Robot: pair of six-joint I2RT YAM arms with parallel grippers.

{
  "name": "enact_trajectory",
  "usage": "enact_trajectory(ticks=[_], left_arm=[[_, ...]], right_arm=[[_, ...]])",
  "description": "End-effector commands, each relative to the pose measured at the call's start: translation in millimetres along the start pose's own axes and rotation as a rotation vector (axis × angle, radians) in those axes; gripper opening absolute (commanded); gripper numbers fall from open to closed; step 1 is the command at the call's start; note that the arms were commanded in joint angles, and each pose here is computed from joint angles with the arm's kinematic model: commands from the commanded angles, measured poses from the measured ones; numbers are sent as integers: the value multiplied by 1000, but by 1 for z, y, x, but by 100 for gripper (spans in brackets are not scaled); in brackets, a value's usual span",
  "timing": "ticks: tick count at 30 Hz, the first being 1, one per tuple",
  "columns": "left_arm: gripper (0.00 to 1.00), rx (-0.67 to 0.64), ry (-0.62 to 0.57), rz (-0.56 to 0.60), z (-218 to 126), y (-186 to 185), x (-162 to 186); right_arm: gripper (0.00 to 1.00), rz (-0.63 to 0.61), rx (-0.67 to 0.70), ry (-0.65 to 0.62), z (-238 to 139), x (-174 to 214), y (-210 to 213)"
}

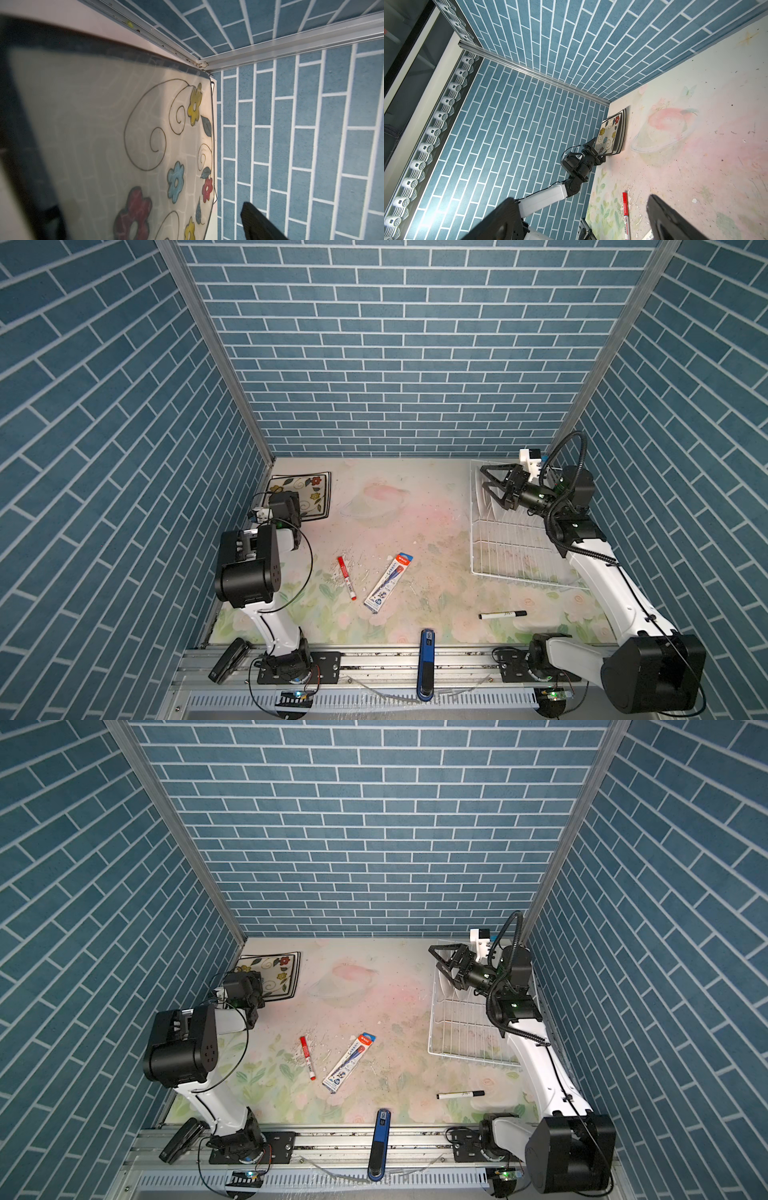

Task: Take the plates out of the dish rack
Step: 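Set the plate flat on the stack and open the left gripper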

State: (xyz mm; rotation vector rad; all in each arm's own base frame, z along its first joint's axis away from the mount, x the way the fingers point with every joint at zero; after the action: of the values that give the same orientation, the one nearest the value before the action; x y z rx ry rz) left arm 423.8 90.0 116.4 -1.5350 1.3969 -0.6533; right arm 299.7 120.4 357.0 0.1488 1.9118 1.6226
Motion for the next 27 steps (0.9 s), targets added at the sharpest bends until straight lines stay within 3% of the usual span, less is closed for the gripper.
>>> enact_trajectory(ticks=[1,27], left_arm=[[84,107,7,10,1,-31,0],[91,-1,31,82,-1,-28,1]], right_arm=[[99,-77,-37,-3,-6,-1,19],[99,-80,-37,-6,-7,-2,21]])
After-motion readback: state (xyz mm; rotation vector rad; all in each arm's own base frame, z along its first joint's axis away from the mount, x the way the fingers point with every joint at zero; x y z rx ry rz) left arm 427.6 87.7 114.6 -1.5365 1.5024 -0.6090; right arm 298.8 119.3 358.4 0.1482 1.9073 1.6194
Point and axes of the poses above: each gripper's point midway between its finger pads, its own z axis out along the fingers, its own y axis along the line the jaws close on, x = y × z, the point moved 6 cm from there along -z, back along the fingers, and after that the axes turned 2 degrees about z, right-handed, at the moved point
